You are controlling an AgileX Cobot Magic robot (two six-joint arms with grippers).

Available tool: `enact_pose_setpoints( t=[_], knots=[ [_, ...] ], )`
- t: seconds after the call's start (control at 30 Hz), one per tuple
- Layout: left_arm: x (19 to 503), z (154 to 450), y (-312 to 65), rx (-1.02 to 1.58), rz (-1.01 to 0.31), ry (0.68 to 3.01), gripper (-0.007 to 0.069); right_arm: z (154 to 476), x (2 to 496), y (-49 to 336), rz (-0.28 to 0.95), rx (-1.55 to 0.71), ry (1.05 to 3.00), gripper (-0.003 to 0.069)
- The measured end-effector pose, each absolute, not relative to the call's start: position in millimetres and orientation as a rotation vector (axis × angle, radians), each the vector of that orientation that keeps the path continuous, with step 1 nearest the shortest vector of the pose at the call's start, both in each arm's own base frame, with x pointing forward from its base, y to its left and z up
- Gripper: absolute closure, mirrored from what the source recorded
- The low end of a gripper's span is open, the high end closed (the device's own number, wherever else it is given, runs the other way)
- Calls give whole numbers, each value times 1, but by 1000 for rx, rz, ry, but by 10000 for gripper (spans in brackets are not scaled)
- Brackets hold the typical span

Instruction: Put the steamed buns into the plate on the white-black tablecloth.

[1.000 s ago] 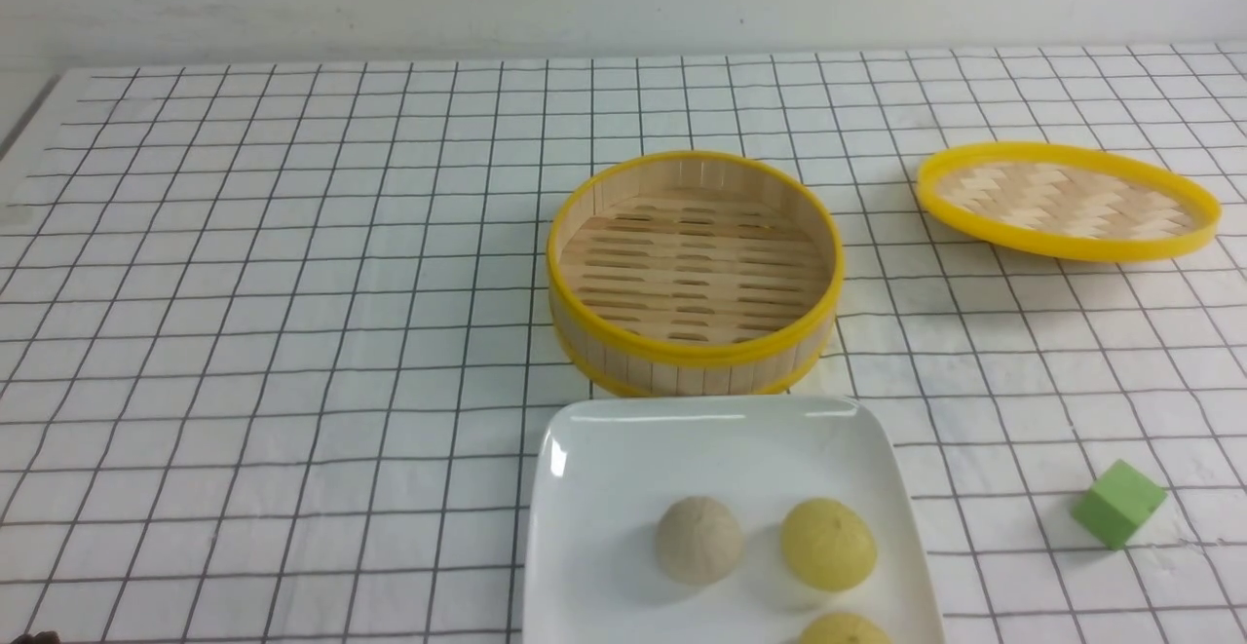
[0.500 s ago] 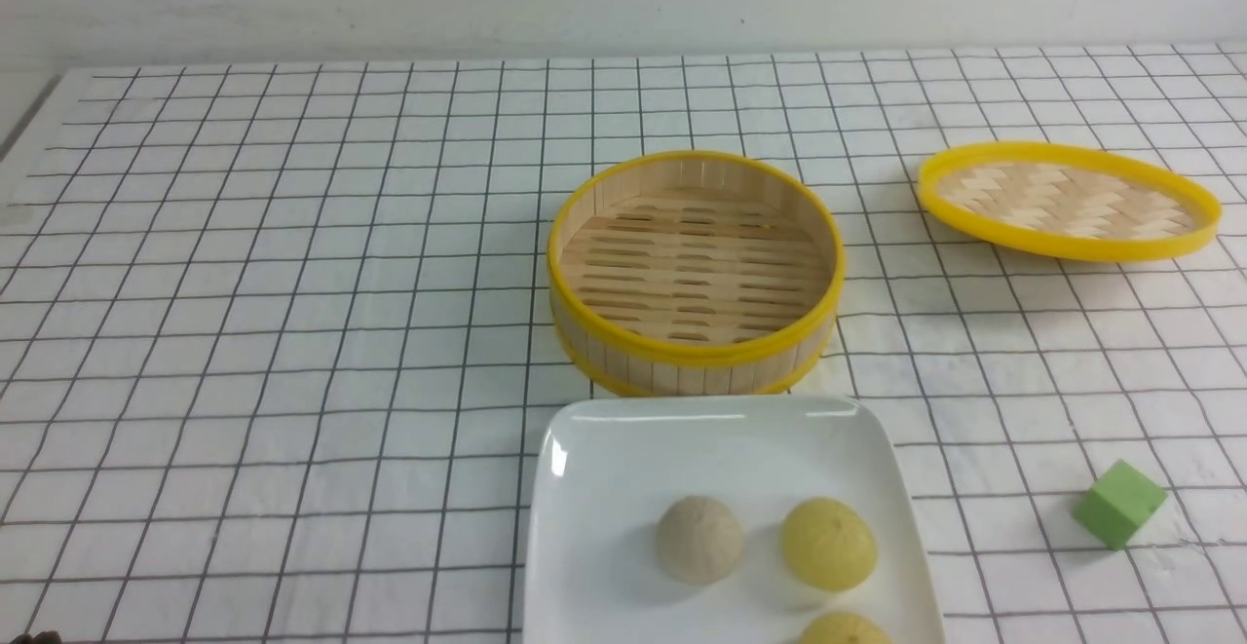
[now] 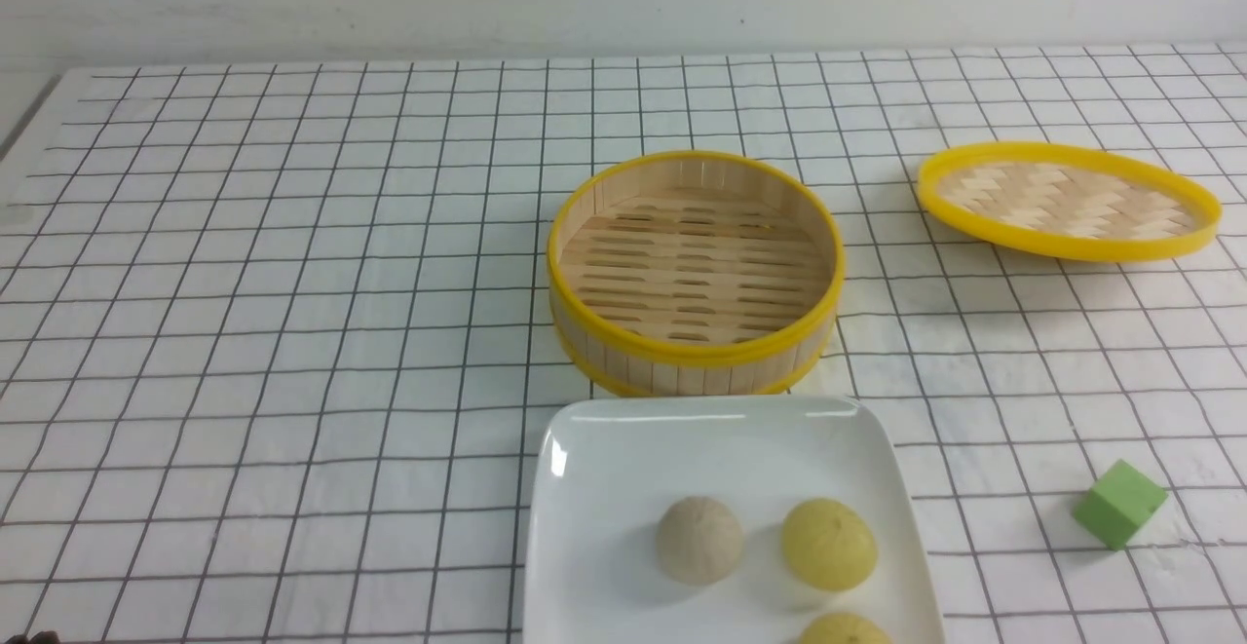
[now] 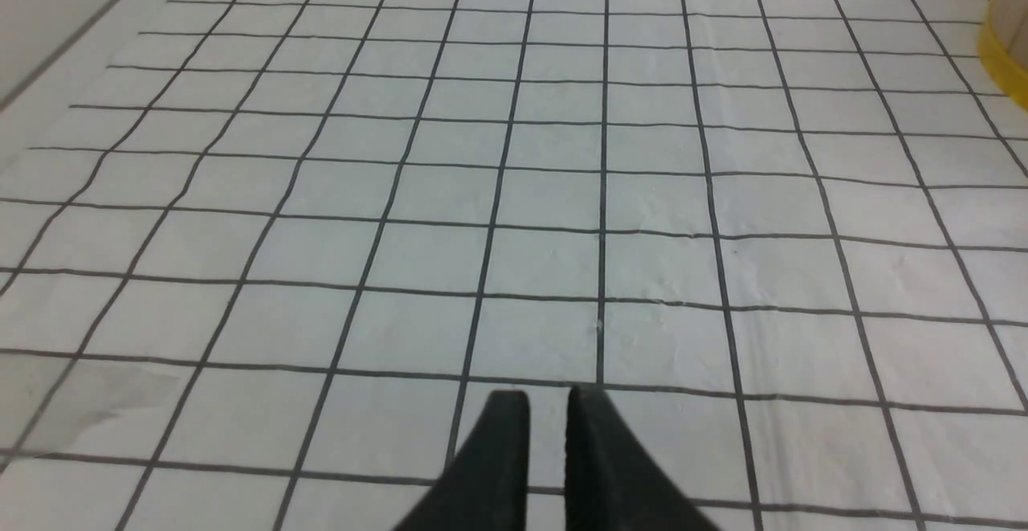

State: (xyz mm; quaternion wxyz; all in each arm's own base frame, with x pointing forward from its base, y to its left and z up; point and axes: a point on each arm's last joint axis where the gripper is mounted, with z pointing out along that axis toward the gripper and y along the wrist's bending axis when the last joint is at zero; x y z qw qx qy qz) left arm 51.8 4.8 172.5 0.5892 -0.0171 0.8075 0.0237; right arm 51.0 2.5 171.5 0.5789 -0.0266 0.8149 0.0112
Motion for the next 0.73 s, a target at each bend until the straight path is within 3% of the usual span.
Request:
enact_pose_setpoints(
  t=[0.73],
  knots=[
    [52, 172, 6, -22, 84, 1880, 506, 171, 51, 2, 26, -62, 1906, 459]
  ],
)
